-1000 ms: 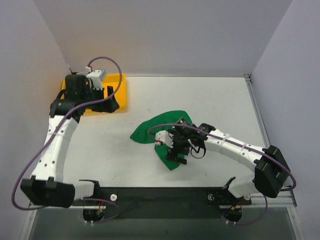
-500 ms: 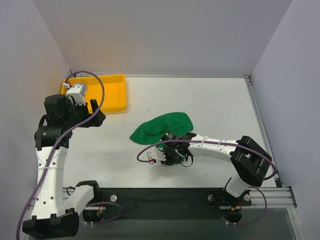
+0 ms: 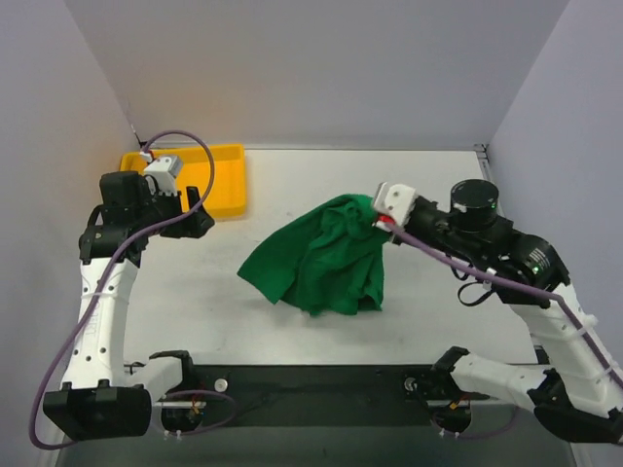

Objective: Roll the t-shirts
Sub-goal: Pick up the T-shirt from the center of the board, then place the T-shirt at the center of the board, then flatten out the T-shirt at the center of the board.

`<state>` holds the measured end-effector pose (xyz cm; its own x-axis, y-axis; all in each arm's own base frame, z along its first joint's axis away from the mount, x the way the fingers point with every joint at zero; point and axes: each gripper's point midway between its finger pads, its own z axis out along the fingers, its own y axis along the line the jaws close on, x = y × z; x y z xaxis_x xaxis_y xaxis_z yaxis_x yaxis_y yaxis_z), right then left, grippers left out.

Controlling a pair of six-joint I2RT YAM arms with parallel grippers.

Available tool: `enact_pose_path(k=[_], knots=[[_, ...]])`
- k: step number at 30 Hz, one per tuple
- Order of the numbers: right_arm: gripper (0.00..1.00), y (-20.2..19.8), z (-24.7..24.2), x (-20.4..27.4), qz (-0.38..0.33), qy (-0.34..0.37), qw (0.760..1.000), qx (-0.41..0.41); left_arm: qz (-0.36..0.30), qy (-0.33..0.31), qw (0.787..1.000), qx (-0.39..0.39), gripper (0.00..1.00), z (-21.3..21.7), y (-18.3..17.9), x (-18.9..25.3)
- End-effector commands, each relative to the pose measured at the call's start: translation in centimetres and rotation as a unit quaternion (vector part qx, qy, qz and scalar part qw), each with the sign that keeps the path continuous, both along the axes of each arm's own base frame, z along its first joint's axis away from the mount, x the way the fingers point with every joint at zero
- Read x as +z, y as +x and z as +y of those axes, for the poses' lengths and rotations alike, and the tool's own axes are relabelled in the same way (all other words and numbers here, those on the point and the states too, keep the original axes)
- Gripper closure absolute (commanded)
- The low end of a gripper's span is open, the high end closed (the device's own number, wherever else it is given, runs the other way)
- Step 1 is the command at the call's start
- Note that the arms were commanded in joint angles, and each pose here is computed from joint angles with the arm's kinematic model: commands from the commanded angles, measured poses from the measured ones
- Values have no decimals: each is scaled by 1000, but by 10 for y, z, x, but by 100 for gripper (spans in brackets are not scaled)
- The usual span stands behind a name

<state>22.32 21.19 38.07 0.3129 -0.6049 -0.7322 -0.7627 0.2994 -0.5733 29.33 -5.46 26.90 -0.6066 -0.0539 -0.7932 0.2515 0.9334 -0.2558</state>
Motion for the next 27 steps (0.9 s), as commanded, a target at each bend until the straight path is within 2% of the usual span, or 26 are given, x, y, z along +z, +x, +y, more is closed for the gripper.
enact_pose_path(k=[1,2,3,4,5,7,8,9,11,13,16,19,21,25,26,27], knots=[[96,63,-73,-107,166,-61,968,-177,-40,9,997,-67,17,-18,18,13],[87,72,-87,-126,186,-70,960,-200,-36,12,996,-75,17,-21,19,9],[75,74,-102,-163,226,-89,945,-219,-34,18,994,-101,17,-33,17,5],[63,86,-114,-195,259,-109,929,-240,-25,21,993,-111,17,-37,17,-2],[55,93,-142,-217,285,-126,907,-284,-22,25,990,-134,16,-49,14,-7],[53,102,-173,-247,336,-142,859,-358,-3,33,986,-162,16,-60,8,-27],[51,103,-183,-246,364,-106,837,-395,11,36,984,-175,16,-65,3,-36],[48,102,-181,-240,378,-83,833,-396,16,45,978,-203,16,-76,-5,-42],[45,99,-167,-216,368,-40,851,-373,42,46,971,-230,17,-84,-18,-60],[44,85,-149,-200,348,-31,876,-334,53,53,954,-289,18,-103,-39,-78],[43,65,-134,-191,325,-35,894,-306,63,62,923,-374,19,-133,-72,-97],[43,49,-143,-199,334,-36,883,-329,72,83,915,-388,22,-161,-84,-123],[43,46,-152,-201,334,-36,875,-349,101,86,917,-376,30,-177,-91,-138],[43,49,-165,-198,339,-10,856,-390,101,83,897,-421,36,-227,-126,-152],[43,49,-166,-198,340,-9,855,-392,108,86,885,-444,37,-243,-151,-157],[43,49,-166,-197,338,-5,854,-394,125,94,880,-449,36,-249,-160,-170]])
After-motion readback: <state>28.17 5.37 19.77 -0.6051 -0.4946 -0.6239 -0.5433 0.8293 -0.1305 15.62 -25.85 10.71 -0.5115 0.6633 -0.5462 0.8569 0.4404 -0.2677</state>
